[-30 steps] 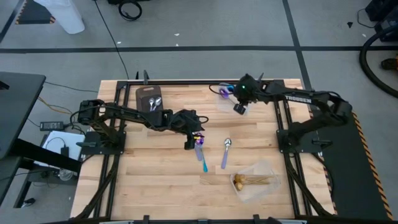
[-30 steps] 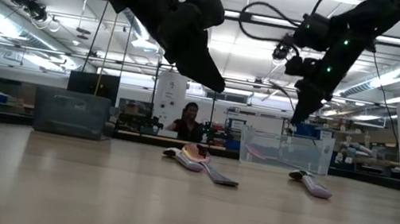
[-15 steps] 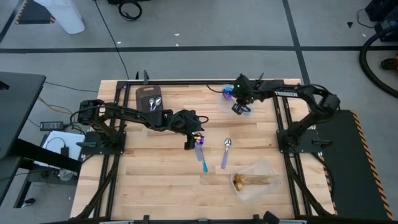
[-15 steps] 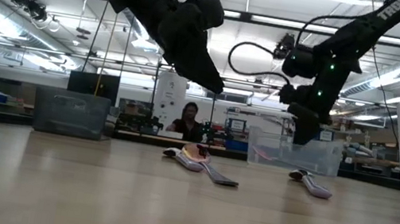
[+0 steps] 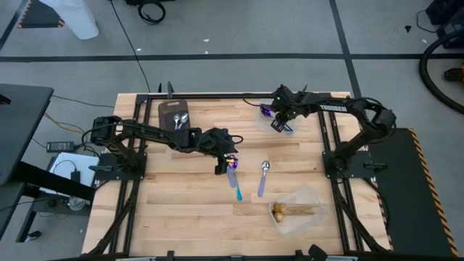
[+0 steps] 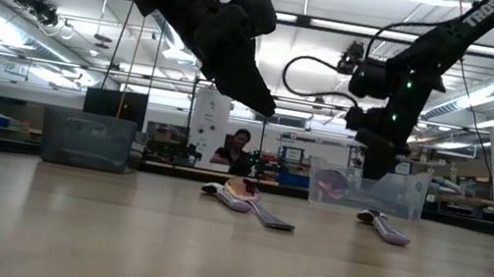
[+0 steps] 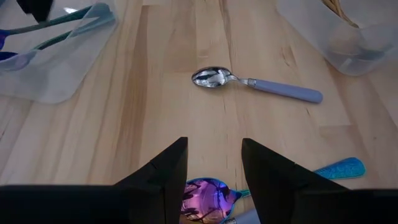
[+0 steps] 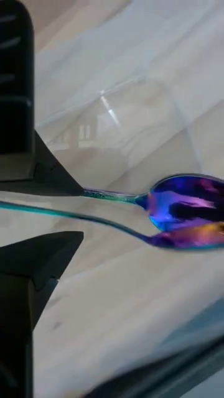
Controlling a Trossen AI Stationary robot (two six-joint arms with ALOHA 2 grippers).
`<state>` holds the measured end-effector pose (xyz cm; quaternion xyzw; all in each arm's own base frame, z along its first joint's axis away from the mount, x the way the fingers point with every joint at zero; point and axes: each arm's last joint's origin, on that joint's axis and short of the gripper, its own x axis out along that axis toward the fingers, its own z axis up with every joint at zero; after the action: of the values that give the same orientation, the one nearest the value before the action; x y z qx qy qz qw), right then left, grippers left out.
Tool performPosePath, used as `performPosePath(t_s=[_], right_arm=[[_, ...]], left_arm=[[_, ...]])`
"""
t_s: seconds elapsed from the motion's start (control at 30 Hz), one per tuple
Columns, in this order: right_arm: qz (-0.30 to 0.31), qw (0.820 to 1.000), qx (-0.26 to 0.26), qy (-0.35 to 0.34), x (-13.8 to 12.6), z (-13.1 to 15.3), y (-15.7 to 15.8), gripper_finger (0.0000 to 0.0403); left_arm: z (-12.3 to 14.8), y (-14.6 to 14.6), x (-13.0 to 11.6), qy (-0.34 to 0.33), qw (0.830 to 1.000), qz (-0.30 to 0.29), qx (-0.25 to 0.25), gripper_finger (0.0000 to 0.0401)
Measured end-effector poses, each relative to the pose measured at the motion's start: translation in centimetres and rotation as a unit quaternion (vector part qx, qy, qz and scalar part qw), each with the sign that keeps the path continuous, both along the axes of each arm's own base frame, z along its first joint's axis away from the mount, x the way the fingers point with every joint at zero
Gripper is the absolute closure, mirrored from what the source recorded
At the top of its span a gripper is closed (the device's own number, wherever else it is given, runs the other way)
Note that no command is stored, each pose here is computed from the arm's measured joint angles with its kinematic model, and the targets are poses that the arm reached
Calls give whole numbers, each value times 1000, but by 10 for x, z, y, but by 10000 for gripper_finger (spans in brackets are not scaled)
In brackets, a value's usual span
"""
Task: Sort silverware by color (type)
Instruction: Put the blue spoon into the top transparent bin
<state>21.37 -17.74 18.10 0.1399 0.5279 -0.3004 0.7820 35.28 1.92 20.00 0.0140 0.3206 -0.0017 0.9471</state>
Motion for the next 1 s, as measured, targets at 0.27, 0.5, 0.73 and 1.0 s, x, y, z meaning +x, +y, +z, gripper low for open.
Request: performPosePath(t_s=[0.27,0.5,0.73,1.0], right_arm=[[0,997,-37,-66,-6,48,14,290],[83,985,-9,-154,3,72,46,290],[136,969,-20,-206,21,81,74,291],[190,947,-31,-256,37,50,127,292]], left_arm=[[-6,-7,-5,43,999,-25,-13,241],[-16,-18,-6,74,995,-70,15,241],[-18,-19,-6,75,988,-118,67,241],[-25,-21,-6,88,986,-123,67,241]])
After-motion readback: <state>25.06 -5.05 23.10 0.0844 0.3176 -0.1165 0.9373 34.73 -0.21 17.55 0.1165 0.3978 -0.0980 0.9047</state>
